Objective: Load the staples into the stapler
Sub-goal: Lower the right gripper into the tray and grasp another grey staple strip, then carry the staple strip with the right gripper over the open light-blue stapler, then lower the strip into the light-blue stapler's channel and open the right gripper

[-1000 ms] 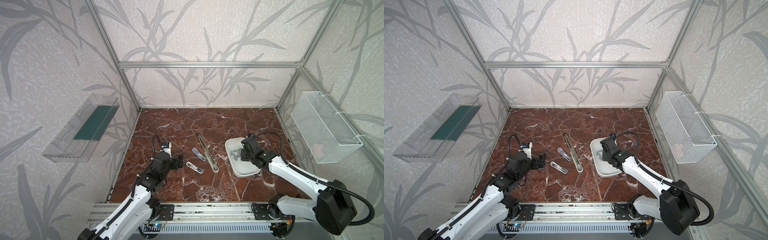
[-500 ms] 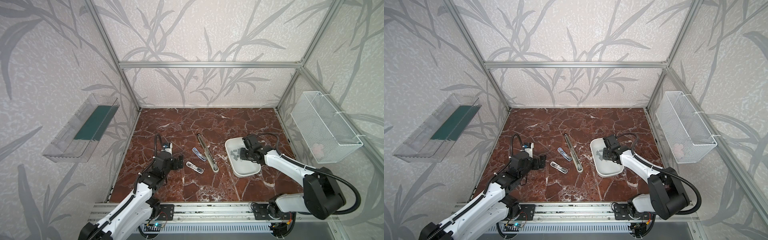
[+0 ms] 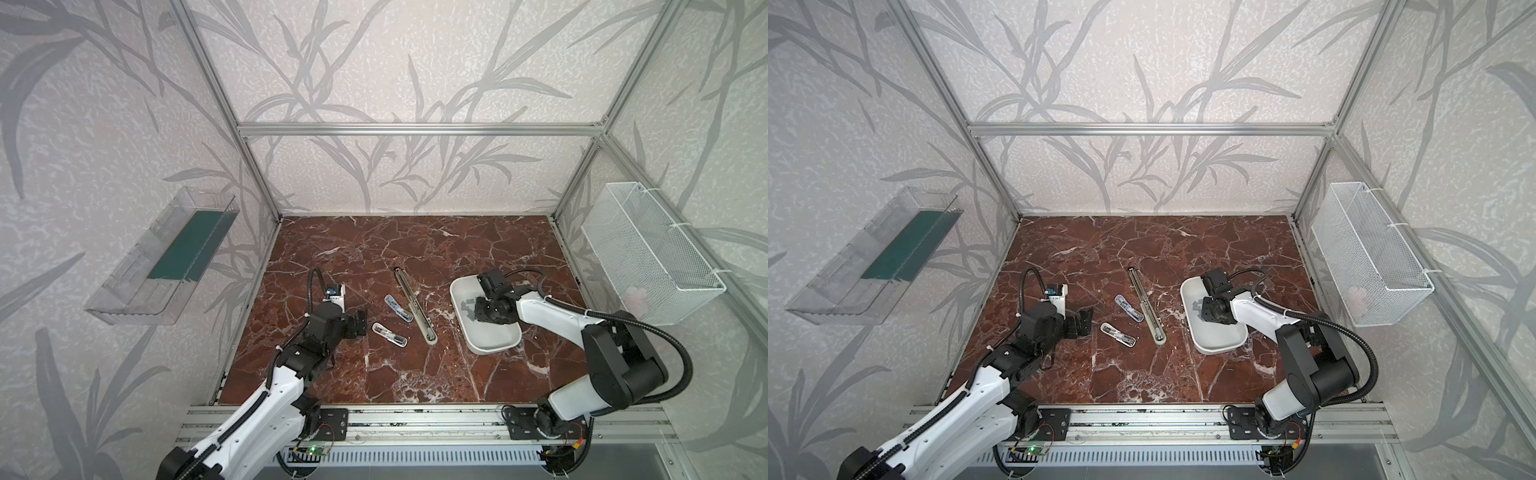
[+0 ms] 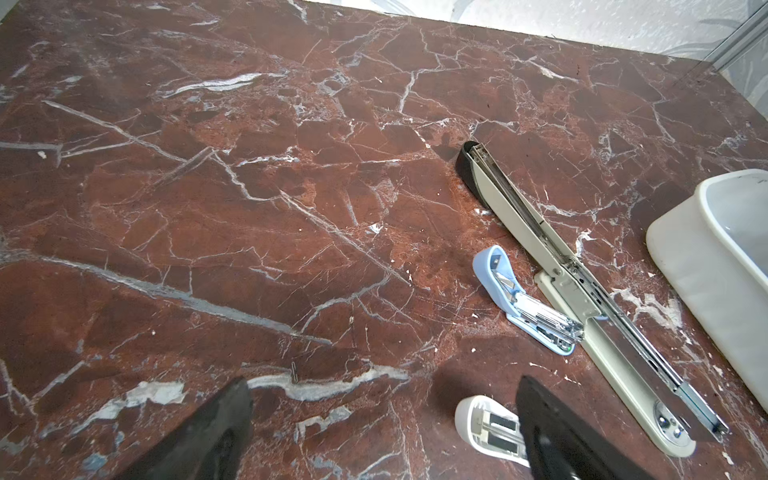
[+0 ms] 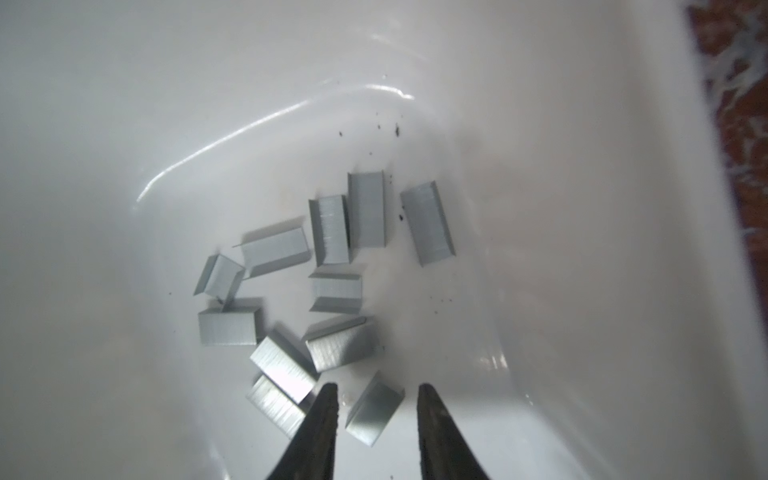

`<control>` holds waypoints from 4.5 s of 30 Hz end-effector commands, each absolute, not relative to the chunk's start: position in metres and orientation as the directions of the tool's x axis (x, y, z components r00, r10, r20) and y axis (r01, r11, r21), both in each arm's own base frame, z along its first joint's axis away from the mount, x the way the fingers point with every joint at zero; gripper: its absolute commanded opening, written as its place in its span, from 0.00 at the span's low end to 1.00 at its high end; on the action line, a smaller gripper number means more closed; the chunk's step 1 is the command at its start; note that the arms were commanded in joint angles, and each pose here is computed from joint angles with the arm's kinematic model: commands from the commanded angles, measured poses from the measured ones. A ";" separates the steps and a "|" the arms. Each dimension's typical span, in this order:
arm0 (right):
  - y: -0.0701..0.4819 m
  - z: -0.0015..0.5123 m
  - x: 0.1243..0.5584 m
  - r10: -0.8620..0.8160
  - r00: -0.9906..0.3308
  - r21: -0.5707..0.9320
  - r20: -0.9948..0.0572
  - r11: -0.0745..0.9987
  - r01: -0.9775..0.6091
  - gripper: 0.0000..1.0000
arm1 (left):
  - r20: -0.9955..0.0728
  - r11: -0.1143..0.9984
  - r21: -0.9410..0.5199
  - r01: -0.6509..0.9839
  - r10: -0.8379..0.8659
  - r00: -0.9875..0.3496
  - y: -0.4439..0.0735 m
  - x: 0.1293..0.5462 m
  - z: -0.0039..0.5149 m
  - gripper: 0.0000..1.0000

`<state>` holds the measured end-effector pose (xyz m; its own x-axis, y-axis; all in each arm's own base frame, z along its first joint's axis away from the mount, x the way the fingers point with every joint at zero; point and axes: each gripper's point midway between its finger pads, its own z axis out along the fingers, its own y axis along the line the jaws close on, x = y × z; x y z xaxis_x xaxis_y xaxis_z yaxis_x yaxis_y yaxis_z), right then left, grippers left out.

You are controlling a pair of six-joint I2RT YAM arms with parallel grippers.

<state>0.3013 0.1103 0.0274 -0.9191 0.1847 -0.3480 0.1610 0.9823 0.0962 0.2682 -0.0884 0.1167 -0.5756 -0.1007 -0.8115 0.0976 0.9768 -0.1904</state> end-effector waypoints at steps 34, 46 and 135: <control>0.103 0.010 0.297 0.190 -0.941 0.019 -0.278 0.981 0.192 0.20 | -0.837 0.972 -0.204 0.118 -0.111 -0.536 -0.089 0.267 0.130 0.99; 0.102 0.001 0.294 0.179 -0.949 0.000 -0.260 0.983 0.185 0.16 | -0.837 0.970 -0.208 0.124 -0.111 -0.537 -0.091 0.267 0.130 0.99; 0.373 0.048 0.308 -0.587 -0.564 0.127 -0.581 0.619 -0.775 0.01 | -0.797 0.975 -0.216 -0.041 -0.201 -0.569 -0.064 0.254 0.121 0.99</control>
<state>0.3076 0.3677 0.0478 -0.5607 -0.5845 -0.5865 -0.7744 0.6210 0.1213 0.2515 -0.0667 0.1146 -0.5902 -0.1723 -0.7887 -0.0192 0.9797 -0.1996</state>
